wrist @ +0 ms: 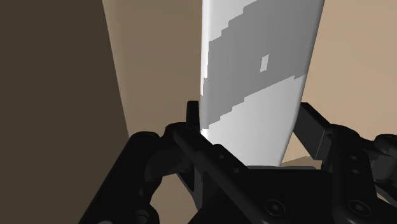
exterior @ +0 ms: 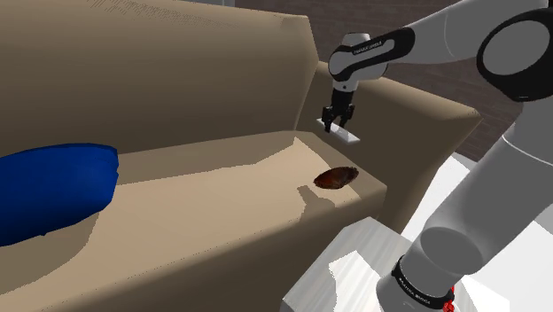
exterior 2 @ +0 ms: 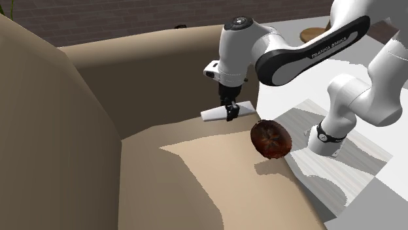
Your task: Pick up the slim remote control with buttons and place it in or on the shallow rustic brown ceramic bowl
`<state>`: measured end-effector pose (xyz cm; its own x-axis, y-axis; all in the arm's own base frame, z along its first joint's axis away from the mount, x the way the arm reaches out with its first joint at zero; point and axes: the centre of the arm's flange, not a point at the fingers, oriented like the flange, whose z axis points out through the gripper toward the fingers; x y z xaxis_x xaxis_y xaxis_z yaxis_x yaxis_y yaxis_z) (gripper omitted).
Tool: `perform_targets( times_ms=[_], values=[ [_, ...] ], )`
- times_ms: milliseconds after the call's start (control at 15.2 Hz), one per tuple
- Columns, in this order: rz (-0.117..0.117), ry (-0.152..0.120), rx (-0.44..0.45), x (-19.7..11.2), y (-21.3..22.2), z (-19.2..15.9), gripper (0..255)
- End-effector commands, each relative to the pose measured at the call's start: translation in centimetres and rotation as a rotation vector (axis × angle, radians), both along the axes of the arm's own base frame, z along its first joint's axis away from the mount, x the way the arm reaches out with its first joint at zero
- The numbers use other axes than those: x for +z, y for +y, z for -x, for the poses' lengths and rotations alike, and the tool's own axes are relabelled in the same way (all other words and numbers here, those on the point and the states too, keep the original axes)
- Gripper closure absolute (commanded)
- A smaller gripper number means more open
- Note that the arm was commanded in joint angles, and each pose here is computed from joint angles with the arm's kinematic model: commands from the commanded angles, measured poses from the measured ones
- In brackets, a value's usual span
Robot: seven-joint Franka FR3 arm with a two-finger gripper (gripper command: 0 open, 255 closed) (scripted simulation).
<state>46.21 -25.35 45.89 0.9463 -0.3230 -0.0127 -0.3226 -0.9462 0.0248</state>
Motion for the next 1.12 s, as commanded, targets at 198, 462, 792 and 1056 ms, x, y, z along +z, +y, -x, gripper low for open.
perform_targets(
  times_ms=[198, 462, 792, 1056],
  values=[
    [0.001, -0.001, 0.0, 0.0, 4.9, 4.4, 255],
    [0.001, -0.001, 0.0, 0.0, 8.7, 8.1, 255],
    [0.001, -0.001, 0.0, 0.1, 13.4, 12.7, 255],
    [0.001, -0.001, 0.0, -1.5, 14.7, 14.0, 255]
  ],
)
